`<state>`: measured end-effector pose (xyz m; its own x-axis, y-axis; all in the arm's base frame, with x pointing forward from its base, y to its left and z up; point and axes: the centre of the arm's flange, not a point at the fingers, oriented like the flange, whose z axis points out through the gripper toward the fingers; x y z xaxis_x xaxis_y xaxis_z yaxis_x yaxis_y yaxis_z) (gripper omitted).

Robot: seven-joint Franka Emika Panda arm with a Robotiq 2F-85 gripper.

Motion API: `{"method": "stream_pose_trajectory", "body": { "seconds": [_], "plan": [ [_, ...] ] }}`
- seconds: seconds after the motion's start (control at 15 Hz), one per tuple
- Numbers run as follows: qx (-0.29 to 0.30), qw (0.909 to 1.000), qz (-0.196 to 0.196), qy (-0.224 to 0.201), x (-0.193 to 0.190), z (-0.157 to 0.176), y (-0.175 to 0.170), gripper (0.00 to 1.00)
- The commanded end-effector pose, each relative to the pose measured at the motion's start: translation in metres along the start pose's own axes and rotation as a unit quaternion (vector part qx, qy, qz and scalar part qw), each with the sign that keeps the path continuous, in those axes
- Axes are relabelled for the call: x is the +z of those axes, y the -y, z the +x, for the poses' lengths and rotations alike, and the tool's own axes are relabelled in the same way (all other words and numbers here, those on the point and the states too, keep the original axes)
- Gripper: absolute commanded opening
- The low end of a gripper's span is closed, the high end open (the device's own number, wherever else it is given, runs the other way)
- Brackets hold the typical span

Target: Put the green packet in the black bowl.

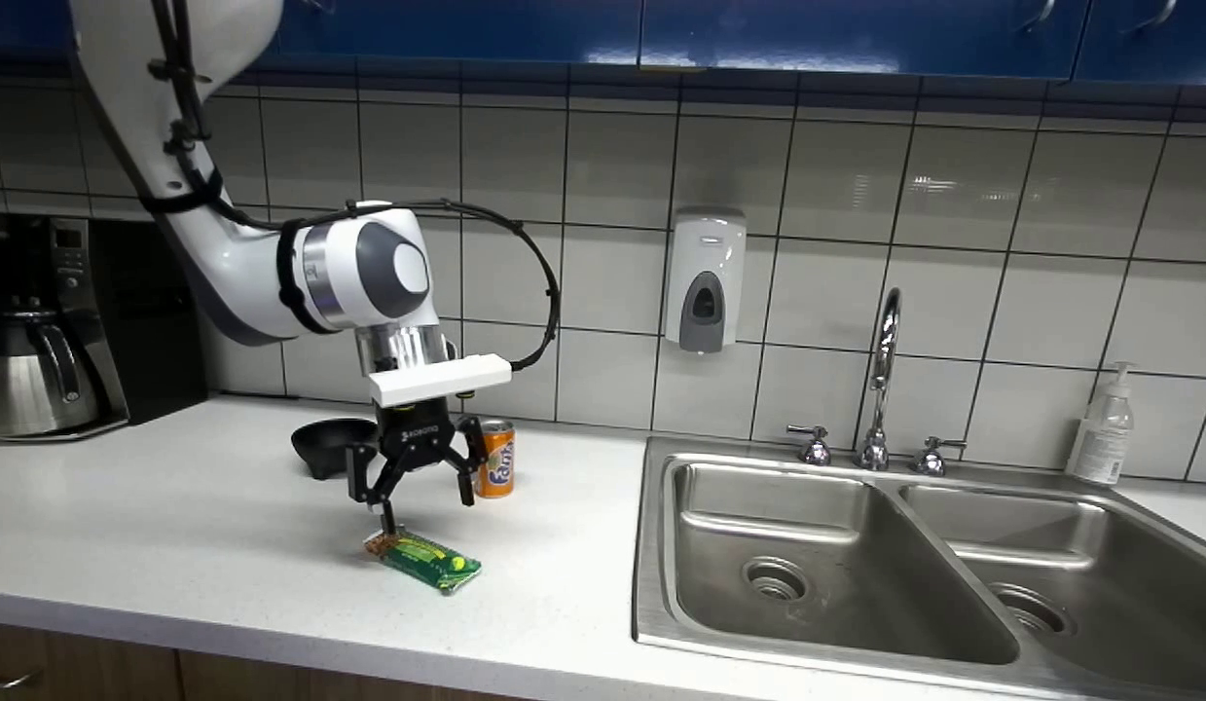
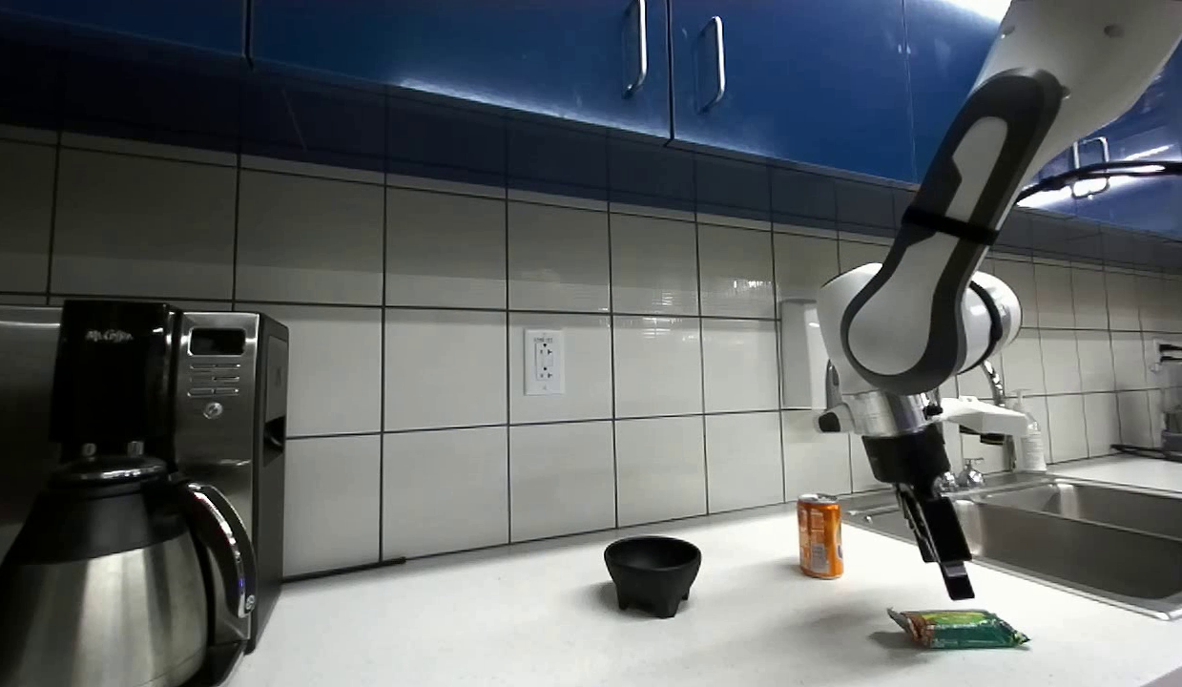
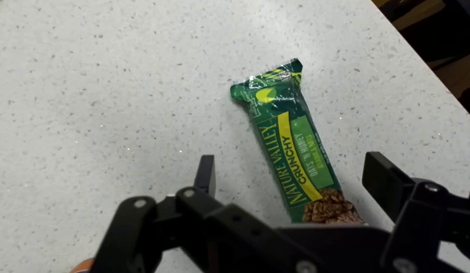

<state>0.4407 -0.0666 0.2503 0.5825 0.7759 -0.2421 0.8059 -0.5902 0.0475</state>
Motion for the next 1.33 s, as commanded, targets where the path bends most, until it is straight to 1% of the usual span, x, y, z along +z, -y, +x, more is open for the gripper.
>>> {"method": "stream_pose_trajectory", "body": {
  "seconds": [0.0, 0.4, 0.53, 1.27],
  "plan": [
    [-0.015, 0.9998, 0.004, -0.011, 0.017, 0.010, -0.003, 1.00],
    [-0.021, 0.9996, 0.007, -0.017, 0.033, 0.019, 0.000, 1.00],
    [-0.017, 0.9998, 0.007, -0.006, 0.034, 0.017, 0.006, 1.00],
    [-0.017, 0.9998, 0.007, -0.007, 0.035, 0.018, 0.005, 1.00]
  ]
}}
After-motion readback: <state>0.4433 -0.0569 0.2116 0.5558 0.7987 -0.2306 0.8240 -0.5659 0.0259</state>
